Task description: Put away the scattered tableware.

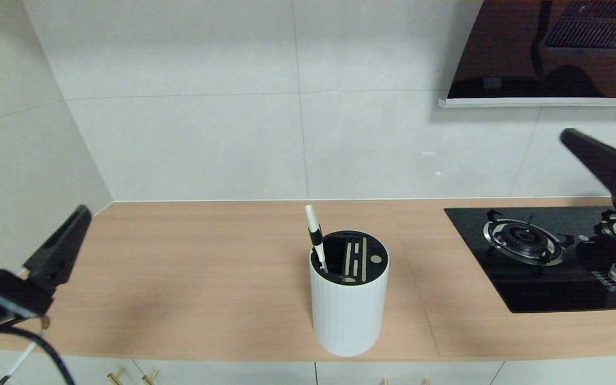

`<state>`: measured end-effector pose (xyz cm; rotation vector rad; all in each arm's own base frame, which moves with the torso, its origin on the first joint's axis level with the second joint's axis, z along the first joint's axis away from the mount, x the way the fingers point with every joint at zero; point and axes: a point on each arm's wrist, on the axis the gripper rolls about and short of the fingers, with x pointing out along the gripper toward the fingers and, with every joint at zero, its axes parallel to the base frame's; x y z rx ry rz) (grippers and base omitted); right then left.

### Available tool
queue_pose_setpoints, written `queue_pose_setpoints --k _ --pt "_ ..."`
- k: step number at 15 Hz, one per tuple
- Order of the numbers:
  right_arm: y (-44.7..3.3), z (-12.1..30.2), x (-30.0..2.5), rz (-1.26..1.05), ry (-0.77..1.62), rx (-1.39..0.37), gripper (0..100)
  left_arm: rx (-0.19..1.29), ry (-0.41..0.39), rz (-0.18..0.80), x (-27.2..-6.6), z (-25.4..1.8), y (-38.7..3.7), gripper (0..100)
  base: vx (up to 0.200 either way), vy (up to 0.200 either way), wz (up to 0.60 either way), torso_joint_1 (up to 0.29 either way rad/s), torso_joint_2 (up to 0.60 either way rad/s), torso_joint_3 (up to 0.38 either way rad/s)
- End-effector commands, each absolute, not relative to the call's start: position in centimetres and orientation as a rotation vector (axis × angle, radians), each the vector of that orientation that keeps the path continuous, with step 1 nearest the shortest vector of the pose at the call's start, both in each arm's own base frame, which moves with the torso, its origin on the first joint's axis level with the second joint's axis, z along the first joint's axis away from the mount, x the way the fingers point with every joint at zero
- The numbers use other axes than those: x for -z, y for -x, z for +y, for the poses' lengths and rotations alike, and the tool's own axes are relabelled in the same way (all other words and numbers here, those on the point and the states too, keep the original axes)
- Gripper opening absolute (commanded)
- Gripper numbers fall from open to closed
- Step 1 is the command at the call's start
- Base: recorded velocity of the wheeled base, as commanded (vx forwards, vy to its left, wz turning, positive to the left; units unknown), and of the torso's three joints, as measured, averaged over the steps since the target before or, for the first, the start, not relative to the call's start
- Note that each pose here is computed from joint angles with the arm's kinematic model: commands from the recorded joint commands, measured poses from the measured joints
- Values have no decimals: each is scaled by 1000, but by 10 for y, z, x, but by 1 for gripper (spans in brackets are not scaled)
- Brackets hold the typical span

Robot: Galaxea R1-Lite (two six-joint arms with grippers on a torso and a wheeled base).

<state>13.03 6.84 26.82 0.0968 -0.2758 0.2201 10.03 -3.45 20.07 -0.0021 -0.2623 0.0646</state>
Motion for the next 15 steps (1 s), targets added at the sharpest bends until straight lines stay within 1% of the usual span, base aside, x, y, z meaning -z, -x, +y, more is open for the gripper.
queue_pose_setpoints --k 1,2,3,4,5,6,7,8,9,11,13,14,15 --pt "-67 19 -277 -428 -113 -78 100 -195 7 -372 -207 1 -31 100 0 0 0 0 0 0" --pt "-28 3 -271 -438 -94 -37 100 -233 1 -371 -212 10 -1 100 0 0 0 0 0 0" --pt "-3 -5 -263 -432 -58 1 100 -264 -10 -365 -210 14 16 100 0 0 0 0 0 0" --pt "-1 -6 -262 -434 -57 3 100 -262 -10 -367 -210 14 18 100 0 0 0 0 0 0" --pt "34 -14 -244 -418 -25 60 100 -256 -36 -375 -202 16 43 100 0 0 0 0 0 0" --pt "56 -17 -232 -419 -13 90 100 -258 -55 -376 -194 15 55 100 0 0 0 0 0 0" --pt "67 -18 -223 -415 -3 104 100 -251 -72 -360 -189 14 57 100 0 0 0 0 0 0" --pt "77 -17 -217 -431 9 82 100 -249 -73 -357 -188 14 56 100 0 0 0 0 0 0" --pt "76 -14 -213 -426 19 75 100 -249 -73 -357 -187 14 55 100 0 0 0 0 0 0" --pt "78 -7 -206 -425 38 141 100 -256 -74 -352 -182 13 52 100 0 0 0 0 0 0" --pt "80 -3 -184 -418 58 147 100 -320 -91 -385 -176 9 54 100 0 0 0 0 0 0" --pt "74 -3 -176 -384 55 151 100 -314 -122 -372 -167 8 56 100 0 0 0 0 0 0" --pt "65 -3 -165 -334 55 149 100 -285 -154 -329 -152 6 54 100 0 0 0 0 0 0"
